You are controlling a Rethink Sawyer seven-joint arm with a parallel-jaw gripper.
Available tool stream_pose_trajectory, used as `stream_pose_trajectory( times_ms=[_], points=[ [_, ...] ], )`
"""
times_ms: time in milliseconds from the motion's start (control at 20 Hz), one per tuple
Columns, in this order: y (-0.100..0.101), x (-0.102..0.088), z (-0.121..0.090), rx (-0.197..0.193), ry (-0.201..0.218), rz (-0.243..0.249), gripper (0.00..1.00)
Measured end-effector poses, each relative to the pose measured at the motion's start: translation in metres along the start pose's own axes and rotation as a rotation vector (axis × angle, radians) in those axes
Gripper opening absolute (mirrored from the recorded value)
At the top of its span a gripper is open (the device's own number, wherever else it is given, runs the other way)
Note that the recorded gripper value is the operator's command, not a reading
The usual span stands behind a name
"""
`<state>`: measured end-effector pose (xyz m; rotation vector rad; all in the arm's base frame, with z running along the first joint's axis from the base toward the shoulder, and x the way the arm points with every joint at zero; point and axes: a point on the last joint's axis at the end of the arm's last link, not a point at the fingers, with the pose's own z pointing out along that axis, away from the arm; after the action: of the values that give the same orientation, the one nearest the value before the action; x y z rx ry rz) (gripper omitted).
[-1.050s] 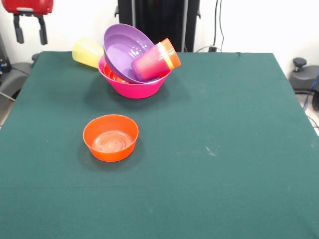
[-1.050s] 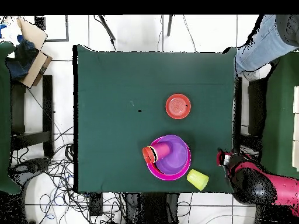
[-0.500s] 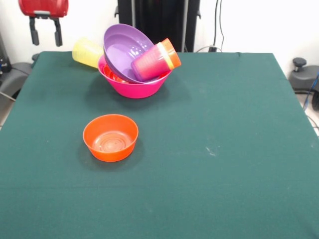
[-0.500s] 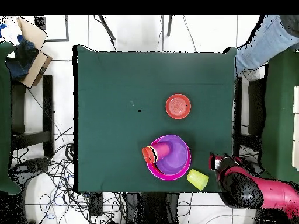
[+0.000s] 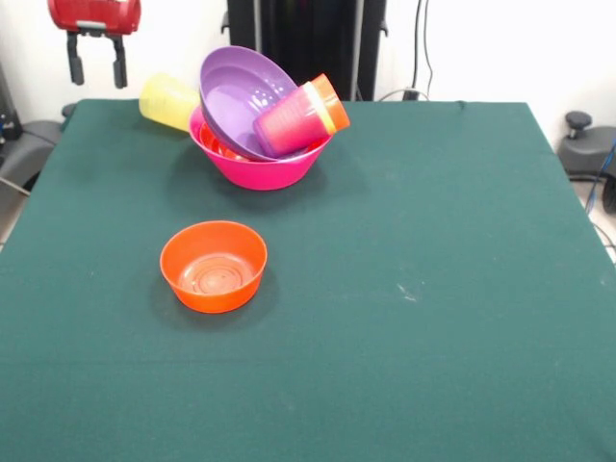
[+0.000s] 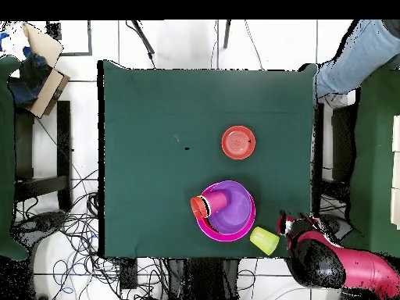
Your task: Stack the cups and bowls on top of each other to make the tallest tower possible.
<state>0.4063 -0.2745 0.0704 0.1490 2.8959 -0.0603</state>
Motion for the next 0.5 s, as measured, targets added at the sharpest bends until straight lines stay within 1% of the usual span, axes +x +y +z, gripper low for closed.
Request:
stream_pose_trajectory(
  times_ms=[300, 500],
  points=[
    [0.003, 0.019, -0.001, 0.009, 0.009, 0.016, 1.0],
    [0.01, 0.027, -0.001, 0.016, 0.019, 0.011, 1.0]
  ],
)
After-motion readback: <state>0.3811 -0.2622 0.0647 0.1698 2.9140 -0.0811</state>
